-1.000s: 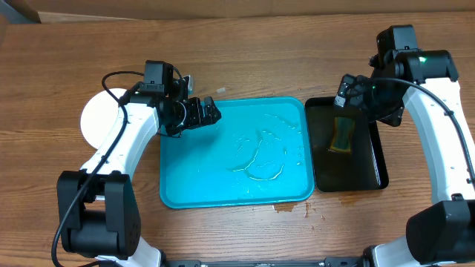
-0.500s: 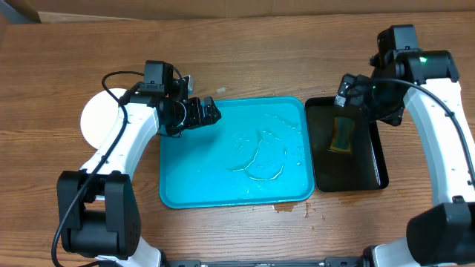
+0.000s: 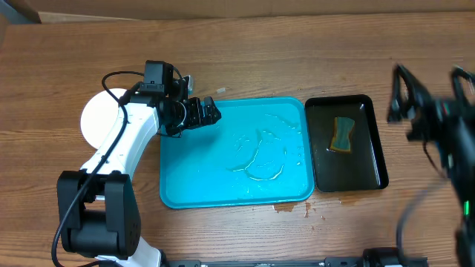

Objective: Clean dirty plates on tray and stack at the side

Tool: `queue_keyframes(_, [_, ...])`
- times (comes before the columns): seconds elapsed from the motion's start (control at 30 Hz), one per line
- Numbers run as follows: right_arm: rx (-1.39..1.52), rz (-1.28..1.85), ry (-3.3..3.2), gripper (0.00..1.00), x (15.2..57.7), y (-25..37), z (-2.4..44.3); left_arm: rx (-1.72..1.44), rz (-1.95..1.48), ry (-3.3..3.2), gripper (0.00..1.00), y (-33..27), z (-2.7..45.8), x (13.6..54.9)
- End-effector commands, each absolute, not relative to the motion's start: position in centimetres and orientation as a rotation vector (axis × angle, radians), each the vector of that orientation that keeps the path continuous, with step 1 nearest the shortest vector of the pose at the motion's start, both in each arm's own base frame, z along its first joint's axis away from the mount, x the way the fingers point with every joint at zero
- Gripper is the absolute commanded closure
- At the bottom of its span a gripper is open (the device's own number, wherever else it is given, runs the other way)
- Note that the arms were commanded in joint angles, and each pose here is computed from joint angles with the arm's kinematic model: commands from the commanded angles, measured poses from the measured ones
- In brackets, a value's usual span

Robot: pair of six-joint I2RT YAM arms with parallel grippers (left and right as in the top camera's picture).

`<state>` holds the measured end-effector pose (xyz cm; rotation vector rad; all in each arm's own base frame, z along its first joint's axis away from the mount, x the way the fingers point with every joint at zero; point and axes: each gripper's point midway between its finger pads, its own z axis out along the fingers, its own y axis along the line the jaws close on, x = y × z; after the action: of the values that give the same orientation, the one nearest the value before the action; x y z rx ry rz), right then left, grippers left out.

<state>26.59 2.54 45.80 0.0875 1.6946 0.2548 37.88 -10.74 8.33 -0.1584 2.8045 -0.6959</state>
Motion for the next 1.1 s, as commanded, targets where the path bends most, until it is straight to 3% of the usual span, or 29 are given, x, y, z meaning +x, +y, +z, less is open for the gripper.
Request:
queue_keyframes(0.0, [0.011, 0.179, 1.632, 0.0, 24.5, 2.3, 42.3, -0.13, -0.688, 2.817, 0.0, -10.9, 7.9, 37.6])
queue_keyframes(0.3, [0.011, 0.162, 1.378, 0.0, 20.6, 1.7, 34.4, -0.13, -0.688, 2.817, 0.0, -10.9, 7.9, 37.6])
queue_keyframes(1.07, [0.016, 0.179, 1.557, 0.0, 24.6, 2.0, 17.9, -0.13, -0.688, 2.817, 0.0, -10.9, 7.9, 37.6])
